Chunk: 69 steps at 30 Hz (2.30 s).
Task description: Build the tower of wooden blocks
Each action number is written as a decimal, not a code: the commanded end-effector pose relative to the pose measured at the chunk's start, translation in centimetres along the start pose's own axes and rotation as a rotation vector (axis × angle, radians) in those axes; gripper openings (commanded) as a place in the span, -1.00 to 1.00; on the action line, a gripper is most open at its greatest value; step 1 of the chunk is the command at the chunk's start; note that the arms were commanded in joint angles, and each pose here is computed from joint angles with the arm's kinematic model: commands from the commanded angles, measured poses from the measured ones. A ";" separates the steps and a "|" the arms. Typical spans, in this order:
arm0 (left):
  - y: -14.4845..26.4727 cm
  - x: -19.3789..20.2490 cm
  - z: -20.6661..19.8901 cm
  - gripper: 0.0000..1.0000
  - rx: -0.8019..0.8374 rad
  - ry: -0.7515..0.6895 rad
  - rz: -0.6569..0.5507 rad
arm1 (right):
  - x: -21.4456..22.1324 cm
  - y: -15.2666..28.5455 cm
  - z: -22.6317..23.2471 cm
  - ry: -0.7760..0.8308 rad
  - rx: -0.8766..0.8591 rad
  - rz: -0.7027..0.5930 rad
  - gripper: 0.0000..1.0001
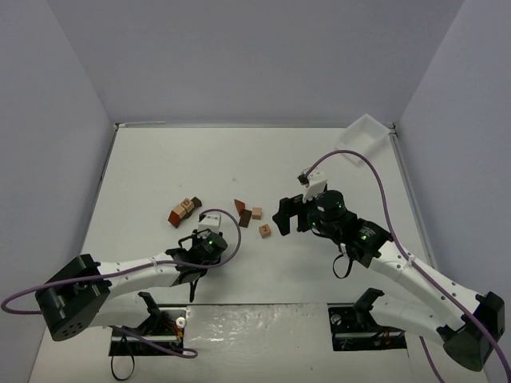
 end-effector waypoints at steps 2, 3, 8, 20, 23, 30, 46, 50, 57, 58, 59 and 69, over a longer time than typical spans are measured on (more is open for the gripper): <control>1.2 -0.5 -0.2 -0.30 -0.037 0.089 -0.034 | -0.6 -0.2 0.5 0.009 -0.040 -0.026 0.92; 1.7 -0.9 -0.1 -0.27 -0.047 0.116 -0.047 | -0.7 -0.1 0.6 0.008 -0.044 -0.028 0.92; 5.6 -5.1 1.4 -0.07 -0.105 0.335 -0.122 | -0.8 0.2 0.6 0.007 -0.053 -0.035 0.92; 6.5 -7.7 -2.0 0.48 -0.101 0.848 0.120 | -1.4 0.7 1.1 0.020 -0.089 -0.048 0.93; 6.1 -7.2 -2.2 0.53 -0.139 0.916 0.157 | -1.4 1.0 1.2 0.018 -0.102 -0.051 0.93; 4.9 -6.3 -2.3 0.53 -0.215 1.063 0.211 | -0.7 1.6 1.0 0.022 -0.117 -0.027 0.94; 1.8 -5.4 -1.5 0.50 -0.368 1.206 0.299 | -0.1 2.2 0.8 0.071 -0.159 -0.001 0.96; 0.9 -5.5 -1.3 0.41 -0.394 1.210 0.327 | 0.0 2.3 0.8 0.068 -0.163 -0.002 0.96; 0.2 -6.0 -1.2 0.21 -0.405 1.206 0.350 | 0.0 2.4 0.8 0.068 -0.163 -0.005 0.96; 0.2 -6.1 -1.3 0.17 -0.403 1.206 0.353 | 0.0 2.4 0.8 0.069 -0.162 -0.005 0.96; 0.1 -6.1 -1.3 0.16 -0.403 1.204 0.354 | 0.0 2.4 0.8 0.069 -0.162 -0.006 0.96; 0.2 -5.9 -0.5 -0.37 -0.381 1.118 0.415 | 0.0 2.4 0.6 0.067 -0.148 -0.013 0.97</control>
Point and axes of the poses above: each gripper's point midway between its finger pads, its own y axis back along the fingers, its own z axis along the line the jaws close on, x = y × z, the point moved 8 cm from there along y, back along the fingers, and after that the axes turned 14 degrees about -y, right-handed, at the moved point
